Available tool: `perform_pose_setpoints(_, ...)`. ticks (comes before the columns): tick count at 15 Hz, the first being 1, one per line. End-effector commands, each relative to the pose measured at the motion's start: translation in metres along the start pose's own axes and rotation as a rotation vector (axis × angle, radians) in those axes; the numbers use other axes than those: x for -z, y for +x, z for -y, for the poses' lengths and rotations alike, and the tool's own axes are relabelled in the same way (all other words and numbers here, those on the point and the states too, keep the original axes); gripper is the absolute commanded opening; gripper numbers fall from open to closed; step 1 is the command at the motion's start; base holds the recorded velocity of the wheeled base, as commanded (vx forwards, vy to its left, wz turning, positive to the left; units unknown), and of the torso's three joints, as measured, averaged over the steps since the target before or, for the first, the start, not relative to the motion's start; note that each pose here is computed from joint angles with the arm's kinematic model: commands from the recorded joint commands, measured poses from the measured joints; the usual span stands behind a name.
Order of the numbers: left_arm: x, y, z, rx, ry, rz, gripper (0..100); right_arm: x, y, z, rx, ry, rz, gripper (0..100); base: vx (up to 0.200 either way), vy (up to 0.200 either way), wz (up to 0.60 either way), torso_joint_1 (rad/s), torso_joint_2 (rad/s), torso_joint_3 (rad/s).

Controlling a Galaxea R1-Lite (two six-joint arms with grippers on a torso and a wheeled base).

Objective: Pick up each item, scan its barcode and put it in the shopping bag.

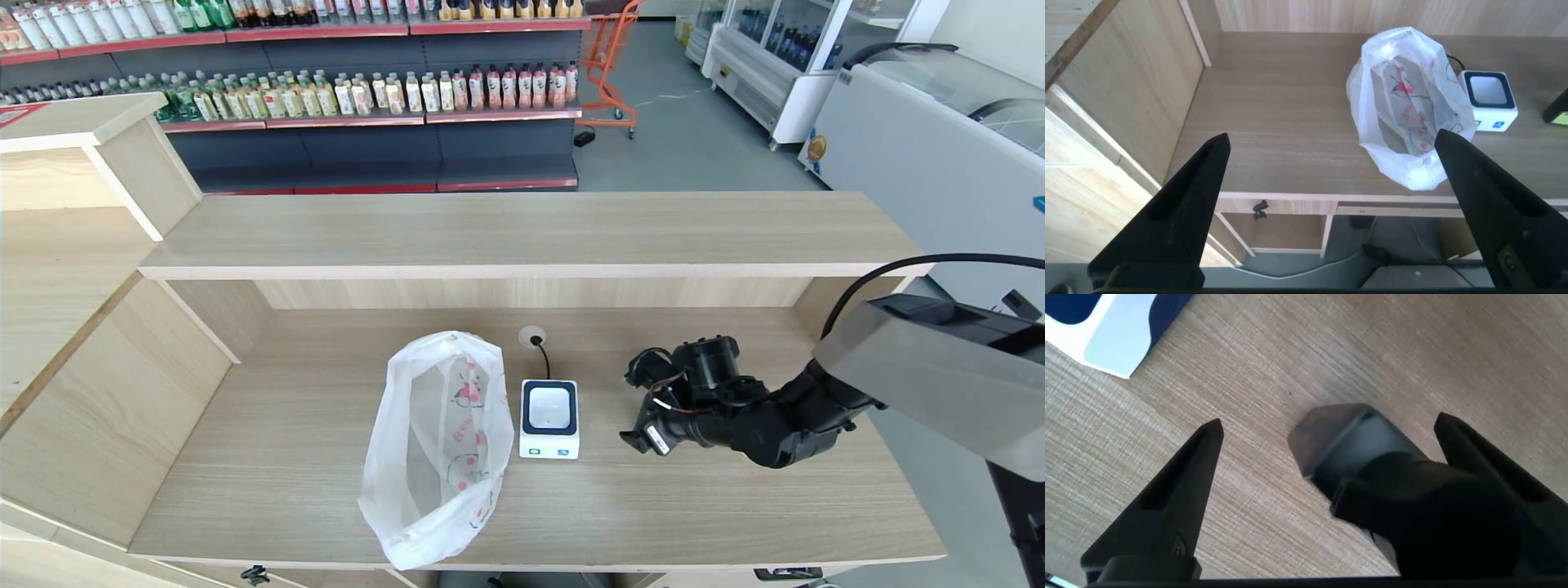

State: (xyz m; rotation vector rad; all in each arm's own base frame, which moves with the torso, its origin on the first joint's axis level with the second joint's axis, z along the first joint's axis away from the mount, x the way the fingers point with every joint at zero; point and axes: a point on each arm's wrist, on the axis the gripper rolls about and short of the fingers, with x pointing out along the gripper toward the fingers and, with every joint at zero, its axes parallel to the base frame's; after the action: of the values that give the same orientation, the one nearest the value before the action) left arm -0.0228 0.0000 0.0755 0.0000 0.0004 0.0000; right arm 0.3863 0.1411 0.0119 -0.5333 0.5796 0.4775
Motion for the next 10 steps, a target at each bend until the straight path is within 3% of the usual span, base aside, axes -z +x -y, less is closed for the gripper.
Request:
perform_pose_setpoints(1,0.000,0.000,0.000,0.000,0.000,-0.001,100,-0.003,0.001,-0.007,-0.013,-0.007,0.007,100,0.000,0.000,0.00,0.000,0.00,0.000)
perform_pose_setpoints(5,0.000,0.000,0.000,0.000,0.000,-0.001,100,-0.011,0.005,-0.009,-0.006,-0.014,0.046,100,0.000,0.000,0.00,0.000,0.00,0.000)
perform_pose_setpoints(6,0.000,0.000,0.000,0.000,0.000,-0.001,100,-0.011,0.004,-0.010,-0.006,-0.015,0.045,0,0.000,0.000,0.00,0.000,0.00,0.000)
perform_pose_setpoints(10,0.000,0.000,0.000,0.000,0.000,-0.001,100,0.003,-0.008,-0.016,-0.018,-0.001,0.001,0,0.000,0.000,0.00,0.000,0.00,0.000)
